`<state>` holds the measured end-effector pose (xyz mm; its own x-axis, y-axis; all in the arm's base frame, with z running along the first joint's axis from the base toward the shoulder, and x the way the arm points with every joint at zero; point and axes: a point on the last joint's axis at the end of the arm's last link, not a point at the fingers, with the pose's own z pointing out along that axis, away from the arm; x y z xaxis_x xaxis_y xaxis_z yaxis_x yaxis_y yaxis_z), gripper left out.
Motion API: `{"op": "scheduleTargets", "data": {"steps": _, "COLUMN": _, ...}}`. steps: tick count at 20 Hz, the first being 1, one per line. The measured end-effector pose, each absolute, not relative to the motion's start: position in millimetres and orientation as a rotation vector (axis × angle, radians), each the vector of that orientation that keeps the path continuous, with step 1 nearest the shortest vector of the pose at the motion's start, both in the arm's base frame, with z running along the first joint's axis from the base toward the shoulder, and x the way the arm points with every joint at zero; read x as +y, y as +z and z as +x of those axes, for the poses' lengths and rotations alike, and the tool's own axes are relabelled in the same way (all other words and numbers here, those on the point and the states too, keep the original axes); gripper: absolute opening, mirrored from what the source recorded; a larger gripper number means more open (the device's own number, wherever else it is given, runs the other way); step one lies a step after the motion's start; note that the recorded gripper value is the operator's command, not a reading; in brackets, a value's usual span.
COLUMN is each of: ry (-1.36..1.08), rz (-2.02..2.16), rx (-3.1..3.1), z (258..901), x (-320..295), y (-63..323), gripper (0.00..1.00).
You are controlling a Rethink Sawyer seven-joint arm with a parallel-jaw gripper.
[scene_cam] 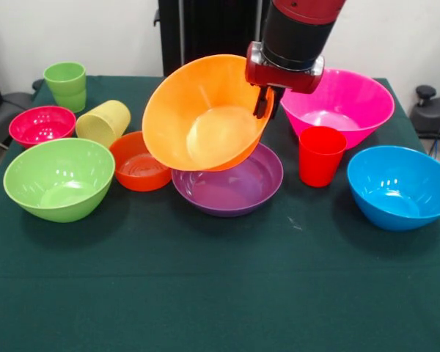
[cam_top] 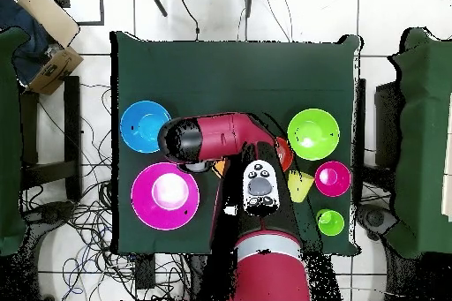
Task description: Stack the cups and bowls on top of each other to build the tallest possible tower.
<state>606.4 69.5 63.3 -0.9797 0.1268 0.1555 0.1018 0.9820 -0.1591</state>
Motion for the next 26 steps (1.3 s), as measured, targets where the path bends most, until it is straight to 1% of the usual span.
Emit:
{"op": "scheduleTargets", "data": {"steps": 16, "ry": 0.232, "rz": -0.19, "rx": -2.966, "z": 611.2, "x": 62.9, "y": 65.6, "gripper": 0.0}}
{"op": "scheduleTargets", "data": {"steps": 26, "ry": 0.275, "rz": -0.236, "rx": -2.961, "z": 610.5, "x": 42.7, "y": 68.9, "gripper": 0.0}}
